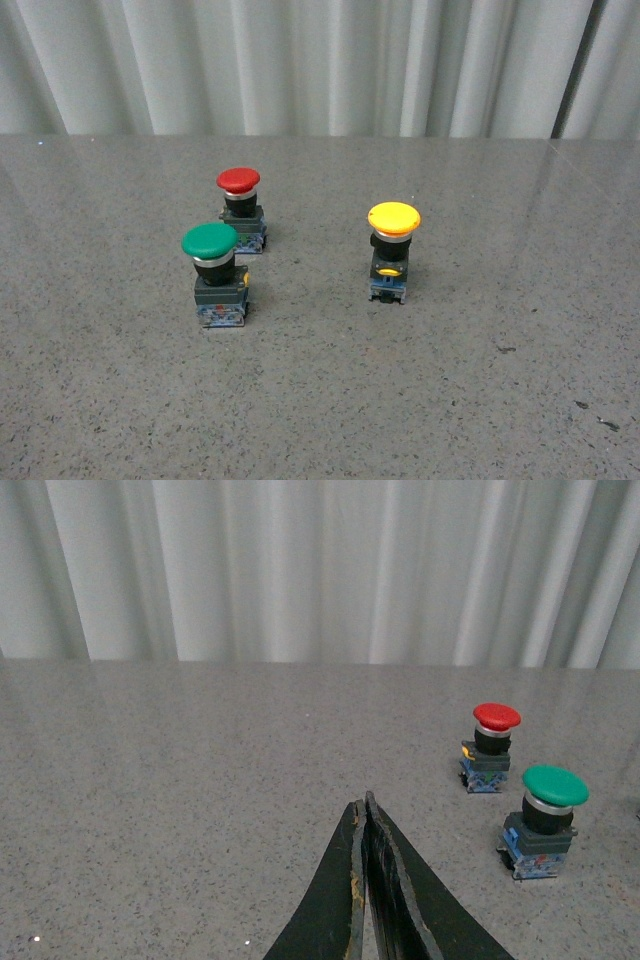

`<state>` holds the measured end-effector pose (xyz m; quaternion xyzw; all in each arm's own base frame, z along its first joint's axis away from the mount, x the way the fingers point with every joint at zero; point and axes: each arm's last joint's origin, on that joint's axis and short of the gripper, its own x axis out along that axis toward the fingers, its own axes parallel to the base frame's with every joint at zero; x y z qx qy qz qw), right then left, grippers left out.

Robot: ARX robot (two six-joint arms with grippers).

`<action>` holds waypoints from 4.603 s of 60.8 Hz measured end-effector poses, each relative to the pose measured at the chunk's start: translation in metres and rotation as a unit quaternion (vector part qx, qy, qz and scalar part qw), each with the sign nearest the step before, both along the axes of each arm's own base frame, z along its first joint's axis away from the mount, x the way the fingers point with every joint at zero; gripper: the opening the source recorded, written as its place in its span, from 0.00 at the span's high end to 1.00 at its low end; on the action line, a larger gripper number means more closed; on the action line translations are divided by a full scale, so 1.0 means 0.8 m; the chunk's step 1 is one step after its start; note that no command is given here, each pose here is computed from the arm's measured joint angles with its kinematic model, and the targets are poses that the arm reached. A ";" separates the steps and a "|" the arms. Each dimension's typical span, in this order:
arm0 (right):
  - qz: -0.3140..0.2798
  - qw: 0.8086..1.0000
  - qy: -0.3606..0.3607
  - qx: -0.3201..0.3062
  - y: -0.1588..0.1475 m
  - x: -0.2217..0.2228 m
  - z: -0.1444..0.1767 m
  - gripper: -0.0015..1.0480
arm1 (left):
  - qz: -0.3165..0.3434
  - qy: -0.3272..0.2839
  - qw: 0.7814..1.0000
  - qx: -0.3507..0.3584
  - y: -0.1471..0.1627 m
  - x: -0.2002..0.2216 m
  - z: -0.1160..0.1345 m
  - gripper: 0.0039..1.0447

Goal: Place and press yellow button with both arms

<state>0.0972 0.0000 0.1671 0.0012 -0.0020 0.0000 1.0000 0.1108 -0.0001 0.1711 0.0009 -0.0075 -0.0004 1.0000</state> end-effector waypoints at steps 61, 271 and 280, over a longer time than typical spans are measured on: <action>0.000 1.000 0.000 0.000 0.000 0.000 0.000 0.06 | 0.000 0.008 1.000 -0.001 0.000 -0.017 -0.005 0.33; 0.230 0.946 0.213 -0.086 0.232 0.263 -0.004 0.98 | 0.000 0.008 1.000 -0.001 0.000 -0.017 -0.005 0.06; 0.237 0.957 0.162 -0.048 0.227 0.255 0.005 0.98 | 0.000 0.008 1.000 -0.001 0.000 -0.017 -0.005 0.06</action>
